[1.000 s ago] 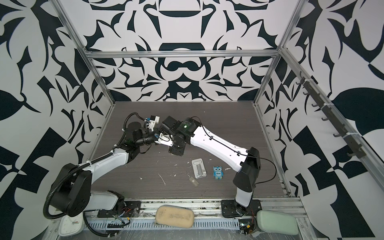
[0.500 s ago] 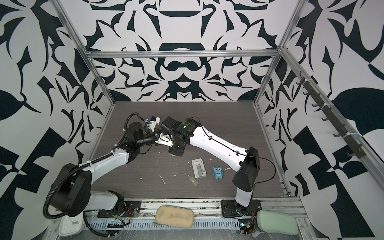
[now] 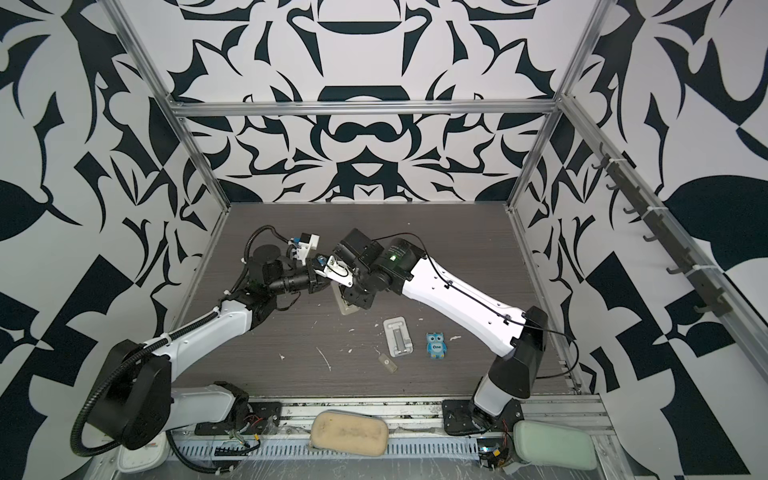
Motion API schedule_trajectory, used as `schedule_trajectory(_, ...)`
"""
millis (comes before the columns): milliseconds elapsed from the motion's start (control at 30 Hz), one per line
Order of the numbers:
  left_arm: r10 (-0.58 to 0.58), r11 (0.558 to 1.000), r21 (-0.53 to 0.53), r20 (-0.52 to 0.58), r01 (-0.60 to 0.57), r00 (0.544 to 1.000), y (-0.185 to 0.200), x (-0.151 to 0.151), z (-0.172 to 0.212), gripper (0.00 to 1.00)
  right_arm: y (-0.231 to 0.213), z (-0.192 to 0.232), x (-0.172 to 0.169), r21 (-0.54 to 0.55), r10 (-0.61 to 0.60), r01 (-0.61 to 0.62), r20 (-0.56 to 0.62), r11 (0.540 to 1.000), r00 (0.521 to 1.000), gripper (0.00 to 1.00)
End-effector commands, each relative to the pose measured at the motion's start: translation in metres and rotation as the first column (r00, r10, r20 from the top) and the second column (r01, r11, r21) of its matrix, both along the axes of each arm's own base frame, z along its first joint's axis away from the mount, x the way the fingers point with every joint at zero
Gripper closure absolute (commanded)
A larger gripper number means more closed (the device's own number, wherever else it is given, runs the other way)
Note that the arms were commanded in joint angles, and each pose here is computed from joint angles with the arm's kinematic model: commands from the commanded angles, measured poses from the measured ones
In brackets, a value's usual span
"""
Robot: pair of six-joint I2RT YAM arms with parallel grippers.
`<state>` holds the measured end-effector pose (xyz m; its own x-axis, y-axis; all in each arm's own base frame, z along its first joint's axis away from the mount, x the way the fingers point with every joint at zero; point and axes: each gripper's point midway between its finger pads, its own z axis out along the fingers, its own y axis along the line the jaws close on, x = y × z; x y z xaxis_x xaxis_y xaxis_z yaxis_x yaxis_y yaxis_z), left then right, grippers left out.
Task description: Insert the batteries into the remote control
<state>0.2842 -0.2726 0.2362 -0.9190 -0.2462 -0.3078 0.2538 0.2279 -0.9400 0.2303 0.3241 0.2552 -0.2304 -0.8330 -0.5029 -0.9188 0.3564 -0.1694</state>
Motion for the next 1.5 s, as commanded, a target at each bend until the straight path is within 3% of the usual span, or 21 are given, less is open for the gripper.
schedule_trajectory(0,-0.018,1.000,-0.007,0.014,0.018,1.000,0.000,-0.005,0.006,1.00,0.006,0.017,0.001,0.074,-0.008,0.007,0.013,0.997,1.000,0.69)
schedule_trajectory(800,-0.021,1.000,-0.019,0.039,0.021,0.999,0.003,-0.014,0.014,1.00,0.030,-0.026,0.010,0.018,0.031,-0.031,-0.043,0.999,0.999,0.79)
schedule_trajectory(967,0.009,0.998,0.057,-0.012,-0.009,1.000,0.007,-0.010,-0.003,1.00,0.029,0.003,0.009,0.094,0.024,-0.023,-0.003,0.995,1.000,0.72)
schedule_trajectory(1167,0.032,0.994,0.110,-0.039,-0.028,0.999,0.010,-0.006,-0.015,1.00,0.017,0.047,0.002,0.261,-0.023,0.003,0.075,0.965,0.997,0.56)
schedule_trajectory(1467,0.051,0.990,0.135,-0.052,-0.044,0.997,0.010,-0.001,-0.023,1.00,-0.033,-0.002,0.002,0.187,-0.204,0.223,-0.116,0.957,0.972,0.48)
